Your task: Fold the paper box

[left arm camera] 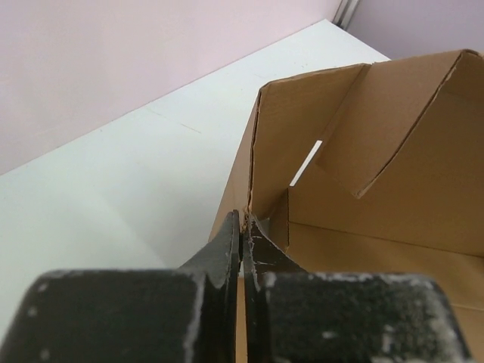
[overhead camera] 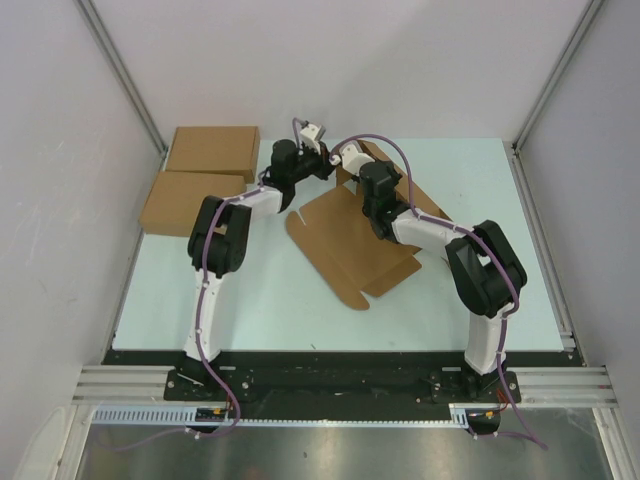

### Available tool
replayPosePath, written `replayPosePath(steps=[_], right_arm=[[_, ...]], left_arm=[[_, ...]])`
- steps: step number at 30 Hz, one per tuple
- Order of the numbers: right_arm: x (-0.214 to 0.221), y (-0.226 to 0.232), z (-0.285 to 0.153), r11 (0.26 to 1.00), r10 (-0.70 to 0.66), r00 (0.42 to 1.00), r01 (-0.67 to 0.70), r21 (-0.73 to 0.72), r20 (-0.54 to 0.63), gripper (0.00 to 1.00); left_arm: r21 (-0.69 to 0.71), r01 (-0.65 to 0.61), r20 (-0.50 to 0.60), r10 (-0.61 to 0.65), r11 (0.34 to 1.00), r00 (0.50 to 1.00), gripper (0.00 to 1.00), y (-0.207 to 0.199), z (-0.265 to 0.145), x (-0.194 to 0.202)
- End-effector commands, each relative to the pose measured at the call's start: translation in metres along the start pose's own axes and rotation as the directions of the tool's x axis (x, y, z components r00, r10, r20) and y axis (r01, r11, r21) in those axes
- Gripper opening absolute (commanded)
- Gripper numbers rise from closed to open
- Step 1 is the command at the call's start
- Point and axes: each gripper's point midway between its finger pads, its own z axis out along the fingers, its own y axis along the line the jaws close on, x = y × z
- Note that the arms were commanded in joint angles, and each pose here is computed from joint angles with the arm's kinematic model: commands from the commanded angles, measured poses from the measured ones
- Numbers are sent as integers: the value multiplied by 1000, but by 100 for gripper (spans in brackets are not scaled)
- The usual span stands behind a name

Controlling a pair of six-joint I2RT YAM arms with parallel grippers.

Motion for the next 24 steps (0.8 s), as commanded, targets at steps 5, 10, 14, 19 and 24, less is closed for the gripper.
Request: replayPosePath(steps=[5,10,14,19,24], right_arm=[[10,39,-7,995,-5,1000,4,-100,-18,18],[5,40,-16,995,15,999,-18,-96,-29,42],[-7,38,-29,997,35,999,-37,-67,-25,52],[-31,27,-45,999,33,999,-33,-35,19,57],[-59,2,-65,995,98,993,-97,-28,63,59]], left_arm=[[1,24,26,-24,1000,999,0,-47,-1,-31],[-105,54,11,-53,993,999,0,-43,-11,-34],[-186,96,6,-97,978,995,0,-34,-21,-27],[-248,128,17,-128,960,992,0,-29,-33,-25],[-294,161,36,-158,942,987,0,-25,-40,-27]])
